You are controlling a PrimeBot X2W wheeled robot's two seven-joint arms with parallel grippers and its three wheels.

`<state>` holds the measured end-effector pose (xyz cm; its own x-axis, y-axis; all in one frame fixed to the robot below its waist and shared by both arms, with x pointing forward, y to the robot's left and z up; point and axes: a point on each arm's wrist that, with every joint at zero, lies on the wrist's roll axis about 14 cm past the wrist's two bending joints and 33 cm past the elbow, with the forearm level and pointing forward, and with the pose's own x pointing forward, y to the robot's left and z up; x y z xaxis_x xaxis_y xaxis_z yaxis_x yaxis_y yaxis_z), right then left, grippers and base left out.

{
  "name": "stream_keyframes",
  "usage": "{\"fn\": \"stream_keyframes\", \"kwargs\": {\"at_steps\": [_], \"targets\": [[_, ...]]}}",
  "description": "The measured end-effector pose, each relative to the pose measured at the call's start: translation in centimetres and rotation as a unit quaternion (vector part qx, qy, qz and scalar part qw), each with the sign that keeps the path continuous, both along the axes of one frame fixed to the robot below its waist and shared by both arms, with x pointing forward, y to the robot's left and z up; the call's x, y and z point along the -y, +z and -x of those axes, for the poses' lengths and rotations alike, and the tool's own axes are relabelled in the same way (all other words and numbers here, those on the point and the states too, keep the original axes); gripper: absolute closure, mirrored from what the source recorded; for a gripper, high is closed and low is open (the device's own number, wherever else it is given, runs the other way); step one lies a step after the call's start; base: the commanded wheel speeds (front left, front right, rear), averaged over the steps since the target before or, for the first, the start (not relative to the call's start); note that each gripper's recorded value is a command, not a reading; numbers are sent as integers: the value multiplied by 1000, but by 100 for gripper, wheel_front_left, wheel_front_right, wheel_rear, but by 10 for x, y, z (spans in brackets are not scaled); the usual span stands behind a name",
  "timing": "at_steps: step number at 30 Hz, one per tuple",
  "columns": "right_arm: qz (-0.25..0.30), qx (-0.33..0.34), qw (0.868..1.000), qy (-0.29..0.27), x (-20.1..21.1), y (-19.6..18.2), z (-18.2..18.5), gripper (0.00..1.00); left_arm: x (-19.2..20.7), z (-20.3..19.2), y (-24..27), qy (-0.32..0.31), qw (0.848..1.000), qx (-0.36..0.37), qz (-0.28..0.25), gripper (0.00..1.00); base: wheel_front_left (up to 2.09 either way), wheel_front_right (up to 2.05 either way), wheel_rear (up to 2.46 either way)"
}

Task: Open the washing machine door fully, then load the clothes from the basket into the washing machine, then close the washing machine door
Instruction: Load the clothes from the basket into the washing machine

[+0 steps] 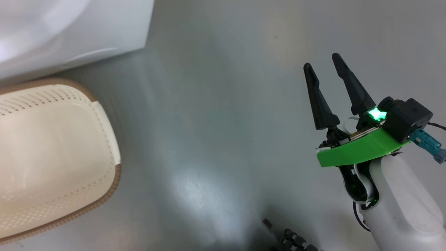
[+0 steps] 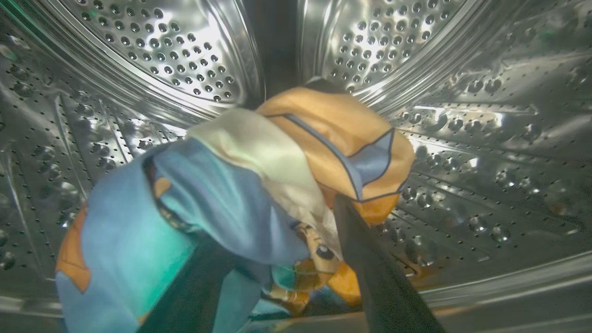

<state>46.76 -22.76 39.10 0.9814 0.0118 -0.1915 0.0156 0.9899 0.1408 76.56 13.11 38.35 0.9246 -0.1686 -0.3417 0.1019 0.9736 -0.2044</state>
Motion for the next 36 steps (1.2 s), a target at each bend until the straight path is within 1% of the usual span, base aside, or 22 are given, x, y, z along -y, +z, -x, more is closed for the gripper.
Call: {"fn": "stream_keyframes", "kwargs": {"at_steps": [6,12,15,21,32,33,36], "targets": [[-1,24,1000,8,-3,21,-1,0,0,9,33,4,1000,28,15,0,0,0,0],[-3,47,999,13,-6,42,2,0,-1,38,41,-1,999,46,5,0,0,0,0],[-4,57,998,13,-6,52,7,0,5,55,48,-6,998,59,12,0,0,0,0],[-3,77,997,15,-5,73,19,0,11,94,61,-21,996,86,18,0,0,0,0],[-2,114,993,31,-11,106,39,0,-10,177,77,-20,993,111,26,0,0,0,0],[-2,122,992,36,-14,112,41,0,-13,192,84,-19,992,121,30,0,0,0,0],[-3,126,991,41,-17,115,44,0,-17,206,92,-12,990,135,36,0,0,0,0]]}}
